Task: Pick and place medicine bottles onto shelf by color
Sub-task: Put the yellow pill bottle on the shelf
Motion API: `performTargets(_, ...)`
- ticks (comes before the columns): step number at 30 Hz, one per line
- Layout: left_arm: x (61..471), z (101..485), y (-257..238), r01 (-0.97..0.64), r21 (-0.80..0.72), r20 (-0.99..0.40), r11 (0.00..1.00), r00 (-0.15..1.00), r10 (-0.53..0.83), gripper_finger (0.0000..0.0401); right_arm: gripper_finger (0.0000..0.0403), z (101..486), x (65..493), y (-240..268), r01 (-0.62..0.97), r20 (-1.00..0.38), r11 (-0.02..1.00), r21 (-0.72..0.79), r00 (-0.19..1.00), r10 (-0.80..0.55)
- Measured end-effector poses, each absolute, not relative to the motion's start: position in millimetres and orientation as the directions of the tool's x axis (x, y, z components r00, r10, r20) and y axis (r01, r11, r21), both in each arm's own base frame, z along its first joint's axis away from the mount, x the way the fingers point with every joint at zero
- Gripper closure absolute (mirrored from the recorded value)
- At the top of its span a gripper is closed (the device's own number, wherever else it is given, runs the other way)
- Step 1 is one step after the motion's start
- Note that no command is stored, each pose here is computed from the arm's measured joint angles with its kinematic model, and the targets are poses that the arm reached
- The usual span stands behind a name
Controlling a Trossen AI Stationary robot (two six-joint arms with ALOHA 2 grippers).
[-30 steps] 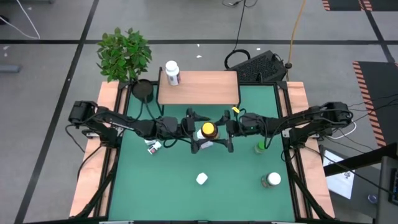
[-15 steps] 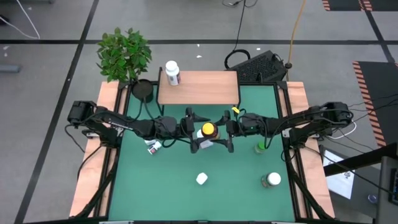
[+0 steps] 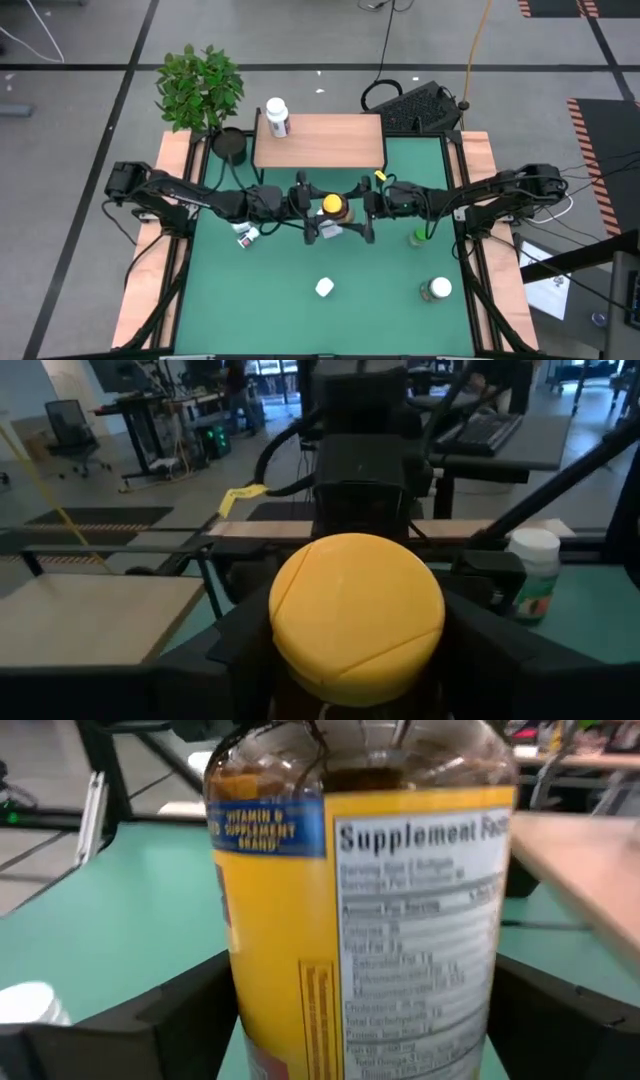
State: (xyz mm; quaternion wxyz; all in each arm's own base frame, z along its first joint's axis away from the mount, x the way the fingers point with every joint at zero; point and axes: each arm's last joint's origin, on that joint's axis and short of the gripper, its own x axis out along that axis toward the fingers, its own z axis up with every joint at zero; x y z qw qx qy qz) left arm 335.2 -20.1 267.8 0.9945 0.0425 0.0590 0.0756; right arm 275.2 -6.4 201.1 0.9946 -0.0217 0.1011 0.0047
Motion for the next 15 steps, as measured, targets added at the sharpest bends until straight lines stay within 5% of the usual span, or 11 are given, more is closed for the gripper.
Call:
performTargets(4,320,275,-16,-0.206,0.113,-0.183,0.972,0.957,0.224,0.0187,0.001,202,275,-7,-0.008,-0.193,0.999,-0.048,0.981,-0.001)
performTargets(15,266,313,33,-0.471,0.167,-0.229,0.866,0.836,0.498,0.0187,0.0012,206,274,-7,0.019,-0.174,0.999,-0.045,0.984,-0.026)
